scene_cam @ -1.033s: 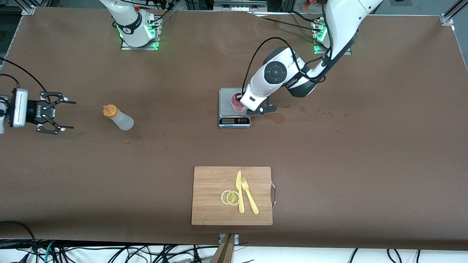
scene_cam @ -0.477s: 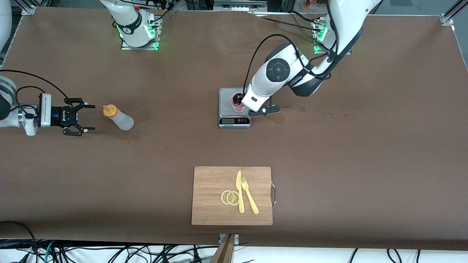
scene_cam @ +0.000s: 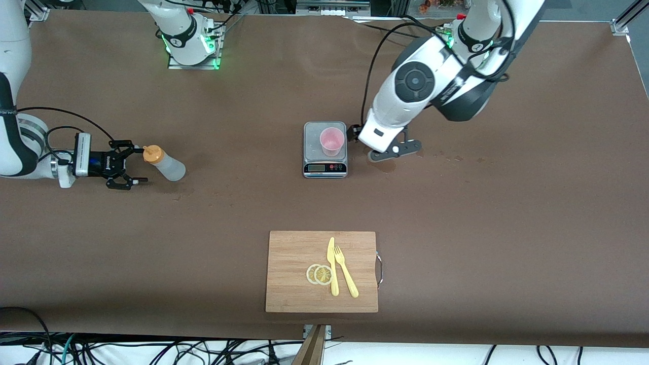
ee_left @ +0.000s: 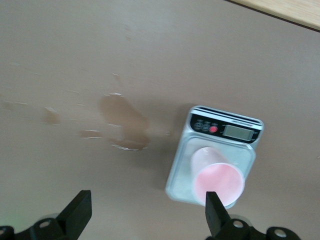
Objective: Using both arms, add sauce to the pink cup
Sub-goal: 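Release the cup and retract the left gripper while the right gripper grasps the bottle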
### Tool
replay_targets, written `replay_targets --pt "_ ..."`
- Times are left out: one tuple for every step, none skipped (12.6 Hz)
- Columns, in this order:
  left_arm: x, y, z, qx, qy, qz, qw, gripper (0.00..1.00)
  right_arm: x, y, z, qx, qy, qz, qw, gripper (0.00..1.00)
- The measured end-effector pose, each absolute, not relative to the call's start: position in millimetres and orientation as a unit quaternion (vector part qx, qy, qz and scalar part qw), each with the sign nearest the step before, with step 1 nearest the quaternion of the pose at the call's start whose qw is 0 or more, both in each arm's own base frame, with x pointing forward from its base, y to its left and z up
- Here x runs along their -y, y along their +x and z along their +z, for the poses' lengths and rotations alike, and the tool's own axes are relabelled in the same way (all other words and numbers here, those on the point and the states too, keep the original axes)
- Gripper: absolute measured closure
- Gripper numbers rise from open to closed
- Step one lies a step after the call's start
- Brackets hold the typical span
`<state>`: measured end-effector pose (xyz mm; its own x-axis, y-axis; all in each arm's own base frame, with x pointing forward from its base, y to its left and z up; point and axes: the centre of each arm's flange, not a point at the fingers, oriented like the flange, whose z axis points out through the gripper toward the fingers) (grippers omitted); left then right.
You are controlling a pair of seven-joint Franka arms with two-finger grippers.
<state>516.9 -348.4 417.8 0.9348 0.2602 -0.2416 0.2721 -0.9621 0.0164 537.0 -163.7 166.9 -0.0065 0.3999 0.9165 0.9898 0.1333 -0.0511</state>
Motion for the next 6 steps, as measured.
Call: replay_targets --pt "325 530 435 -0.129 0.984 -0.125 0.020 0.00 162 533 162 0.620 -0.556 -0.348 0.429 0.00" --pt "299 542 448 -0.125 0.984 -0.128 0.018 0.00 160 529 159 0.620 -0.553 -0.350 0.432 0.00" --pt "273 554 459 -0.121 0.984 -0.128 0.020 0.00 158 524 155 0.620 -0.550 -0.353 0.434 0.00" --pt "249 564 468 -0.117 0.985 -0.122 0.024 0.00 155 521 152 0.619 -0.547 -0.356 0.437 0.00" --pt "226 572 476 -0.116 0.986 -0.114 0.028 0.00 152 518 149 0.616 -0.545 -0.361 0.439 0.00" --pt "202 579 485 -0.115 0.987 -0.105 0.031 0.00 150 517 147 0.616 -0.543 -0.362 0.440 0.00"
